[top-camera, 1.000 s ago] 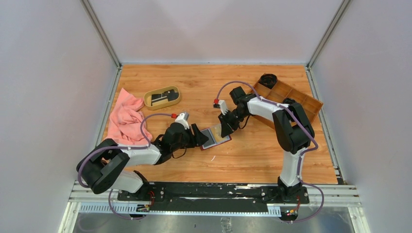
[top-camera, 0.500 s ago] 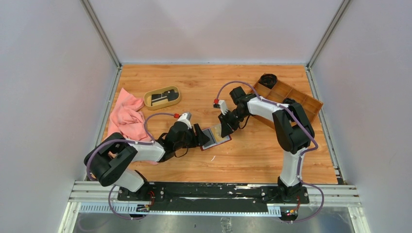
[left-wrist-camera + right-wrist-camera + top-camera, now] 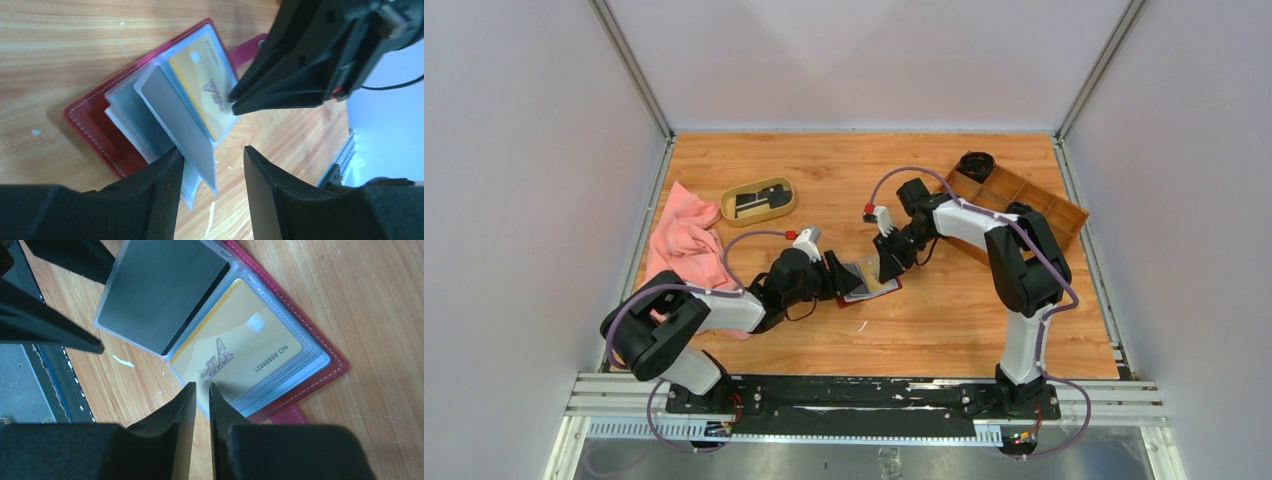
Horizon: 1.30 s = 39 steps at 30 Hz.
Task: Put the credit cards into the card holder
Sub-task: Turn over the card slot in the card holder.
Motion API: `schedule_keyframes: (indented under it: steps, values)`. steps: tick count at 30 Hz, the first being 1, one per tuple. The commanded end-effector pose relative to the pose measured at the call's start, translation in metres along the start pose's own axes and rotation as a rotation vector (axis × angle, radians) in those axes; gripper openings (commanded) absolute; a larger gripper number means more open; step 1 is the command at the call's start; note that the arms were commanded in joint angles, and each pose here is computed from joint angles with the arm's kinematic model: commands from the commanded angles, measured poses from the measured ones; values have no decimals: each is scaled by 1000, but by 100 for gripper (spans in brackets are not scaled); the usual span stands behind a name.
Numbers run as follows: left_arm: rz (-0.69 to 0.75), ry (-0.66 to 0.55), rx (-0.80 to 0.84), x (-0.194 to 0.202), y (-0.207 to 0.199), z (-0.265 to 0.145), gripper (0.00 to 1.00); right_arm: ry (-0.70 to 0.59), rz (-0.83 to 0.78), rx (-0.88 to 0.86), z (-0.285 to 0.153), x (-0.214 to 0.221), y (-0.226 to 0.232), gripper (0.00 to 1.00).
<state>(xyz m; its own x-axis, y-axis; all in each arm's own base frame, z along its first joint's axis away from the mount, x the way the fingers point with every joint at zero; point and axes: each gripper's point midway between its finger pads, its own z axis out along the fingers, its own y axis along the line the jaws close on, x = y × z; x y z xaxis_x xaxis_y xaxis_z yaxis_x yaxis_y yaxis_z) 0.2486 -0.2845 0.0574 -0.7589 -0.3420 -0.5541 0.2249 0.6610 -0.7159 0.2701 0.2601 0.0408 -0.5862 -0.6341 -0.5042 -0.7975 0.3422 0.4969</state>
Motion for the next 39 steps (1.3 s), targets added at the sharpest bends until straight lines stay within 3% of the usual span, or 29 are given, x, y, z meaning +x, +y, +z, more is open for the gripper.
schedule_keyframes:
  steps: [1,15,27,32,39]
  values:
    - [-18,-39,136,-12,-33,-1,50,13,-4,-6,2,-1,1,20]
    - [-70,-14,243,-7,-46,12,53,-18,-38,2,-8,-10,7,20]
    - [-30,-27,144,-7,-25,13,55,-64,-71,45,-28,-21,7,24]
    - [6,-68,31,-10,-1,-1,66,-75,-23,74,-33,-19,-2,31]
    - [84,-157,23,-32,-9,-28,65,-42,56,81,-24,-9,-14,42]
